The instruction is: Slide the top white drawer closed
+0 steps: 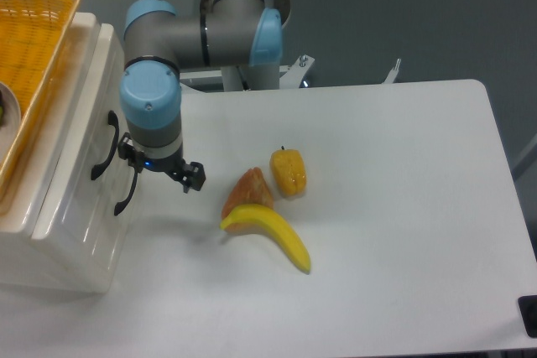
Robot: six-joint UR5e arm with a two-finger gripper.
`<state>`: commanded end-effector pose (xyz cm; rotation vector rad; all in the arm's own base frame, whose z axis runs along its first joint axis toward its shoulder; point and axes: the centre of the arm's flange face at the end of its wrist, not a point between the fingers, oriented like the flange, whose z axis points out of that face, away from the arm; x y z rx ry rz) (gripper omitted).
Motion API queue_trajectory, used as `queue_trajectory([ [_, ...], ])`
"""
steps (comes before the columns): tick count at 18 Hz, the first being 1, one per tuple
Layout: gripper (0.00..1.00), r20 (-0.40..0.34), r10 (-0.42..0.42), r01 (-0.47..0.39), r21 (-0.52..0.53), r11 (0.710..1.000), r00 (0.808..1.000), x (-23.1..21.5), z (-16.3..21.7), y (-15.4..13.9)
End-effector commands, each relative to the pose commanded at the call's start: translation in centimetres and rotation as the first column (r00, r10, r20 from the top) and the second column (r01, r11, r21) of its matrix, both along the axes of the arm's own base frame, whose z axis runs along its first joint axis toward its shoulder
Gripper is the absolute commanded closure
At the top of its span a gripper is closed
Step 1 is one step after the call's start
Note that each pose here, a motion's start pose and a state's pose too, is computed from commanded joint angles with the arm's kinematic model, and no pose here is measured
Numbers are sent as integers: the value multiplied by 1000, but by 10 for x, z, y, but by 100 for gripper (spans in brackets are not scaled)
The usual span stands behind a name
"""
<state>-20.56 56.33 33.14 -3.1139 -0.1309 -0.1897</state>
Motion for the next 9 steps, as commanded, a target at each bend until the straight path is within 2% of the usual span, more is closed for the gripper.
queue_trajectory([
  [4,0,-11,45,-45,17,999,999,-43,6,-14],
  [6,0,-18,9,-8,31,999,1000,-68,8,-25],
  [9,0,-47,-1,3,43,999,999,-116,17,-48],
])
